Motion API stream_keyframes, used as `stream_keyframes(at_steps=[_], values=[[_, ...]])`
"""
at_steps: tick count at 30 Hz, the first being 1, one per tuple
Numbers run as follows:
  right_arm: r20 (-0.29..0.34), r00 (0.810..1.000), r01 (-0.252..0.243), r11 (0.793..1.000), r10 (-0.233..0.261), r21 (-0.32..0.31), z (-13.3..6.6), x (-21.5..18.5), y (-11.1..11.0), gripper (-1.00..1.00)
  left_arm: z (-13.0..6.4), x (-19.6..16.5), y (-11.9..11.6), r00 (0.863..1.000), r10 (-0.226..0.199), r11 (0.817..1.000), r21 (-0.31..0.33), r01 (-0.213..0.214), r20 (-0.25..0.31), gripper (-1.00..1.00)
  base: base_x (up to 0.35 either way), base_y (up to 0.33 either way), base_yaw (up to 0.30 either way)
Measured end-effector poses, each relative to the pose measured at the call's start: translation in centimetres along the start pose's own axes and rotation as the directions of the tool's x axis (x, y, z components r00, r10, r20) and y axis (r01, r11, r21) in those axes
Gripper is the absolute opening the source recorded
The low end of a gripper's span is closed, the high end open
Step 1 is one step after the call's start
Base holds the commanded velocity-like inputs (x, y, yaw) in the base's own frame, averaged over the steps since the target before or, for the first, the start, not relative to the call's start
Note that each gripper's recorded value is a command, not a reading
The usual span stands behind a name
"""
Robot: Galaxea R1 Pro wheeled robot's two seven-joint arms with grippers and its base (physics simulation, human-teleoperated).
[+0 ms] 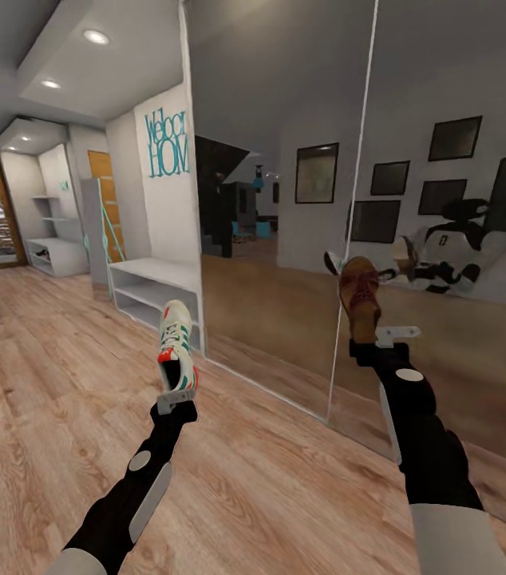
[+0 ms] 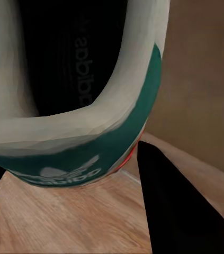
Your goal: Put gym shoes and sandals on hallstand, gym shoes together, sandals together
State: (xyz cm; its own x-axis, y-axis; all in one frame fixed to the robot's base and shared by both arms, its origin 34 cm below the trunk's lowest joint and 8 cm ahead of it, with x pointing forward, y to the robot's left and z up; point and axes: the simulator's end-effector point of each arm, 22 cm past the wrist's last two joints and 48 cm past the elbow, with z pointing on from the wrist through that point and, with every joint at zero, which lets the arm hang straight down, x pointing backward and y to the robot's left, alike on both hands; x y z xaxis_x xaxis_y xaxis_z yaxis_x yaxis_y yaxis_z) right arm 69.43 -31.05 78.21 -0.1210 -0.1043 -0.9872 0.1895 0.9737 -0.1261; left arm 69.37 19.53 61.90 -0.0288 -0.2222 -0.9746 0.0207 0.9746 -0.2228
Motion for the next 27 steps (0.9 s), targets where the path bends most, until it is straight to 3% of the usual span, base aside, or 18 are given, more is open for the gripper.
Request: stream_keyframes(at_steps=[27], values=[[0.000, 1.000, 0.000, 1.000, 0.000, 0.000, 0.00, 0.00, 0.00, -1.00, 0.00, -0.01, 0.00, 1.000, 0.000, 1.000, 0.000, 0.000, 0.000, -1.00, 0.290, 0.183, 0.296]])
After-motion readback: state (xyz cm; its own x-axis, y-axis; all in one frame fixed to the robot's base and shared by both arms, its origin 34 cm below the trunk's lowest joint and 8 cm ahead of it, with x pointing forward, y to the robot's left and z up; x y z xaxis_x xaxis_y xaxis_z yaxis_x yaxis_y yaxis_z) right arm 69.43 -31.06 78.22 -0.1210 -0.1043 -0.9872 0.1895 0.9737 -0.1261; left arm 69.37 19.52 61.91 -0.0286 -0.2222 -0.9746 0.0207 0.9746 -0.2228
